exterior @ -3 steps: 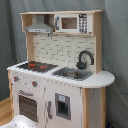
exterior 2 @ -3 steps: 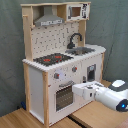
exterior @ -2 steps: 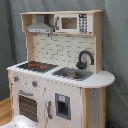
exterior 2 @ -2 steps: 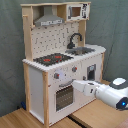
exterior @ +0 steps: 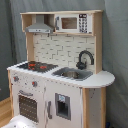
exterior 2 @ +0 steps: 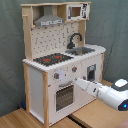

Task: Play with the kitchen

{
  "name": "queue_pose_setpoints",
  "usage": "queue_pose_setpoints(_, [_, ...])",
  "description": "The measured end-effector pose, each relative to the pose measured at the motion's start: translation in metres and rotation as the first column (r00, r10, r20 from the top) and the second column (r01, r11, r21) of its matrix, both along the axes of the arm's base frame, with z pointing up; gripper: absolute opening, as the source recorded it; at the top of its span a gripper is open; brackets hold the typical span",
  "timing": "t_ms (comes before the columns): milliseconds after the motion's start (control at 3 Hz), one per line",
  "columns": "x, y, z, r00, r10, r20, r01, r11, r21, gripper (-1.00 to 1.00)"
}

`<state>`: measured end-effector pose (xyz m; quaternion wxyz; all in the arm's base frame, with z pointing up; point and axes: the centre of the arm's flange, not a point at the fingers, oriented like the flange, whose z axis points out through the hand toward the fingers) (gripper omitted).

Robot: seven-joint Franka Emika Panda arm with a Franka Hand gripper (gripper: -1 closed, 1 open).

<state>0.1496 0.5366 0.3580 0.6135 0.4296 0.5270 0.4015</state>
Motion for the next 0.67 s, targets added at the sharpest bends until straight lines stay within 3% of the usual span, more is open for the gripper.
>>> queue_pose_setpoints(333, [-0.001, -0.013, -0.007, 0.9993, -0.002, 0.038, -0.002, 0.995, 0.096, 1.0])
queue_pose_setpoints(667, [-0.002, -0.028, -0.016, 0.9969, -0.003, 0.078, -0.012, 0.982, 0.191, 1.0])
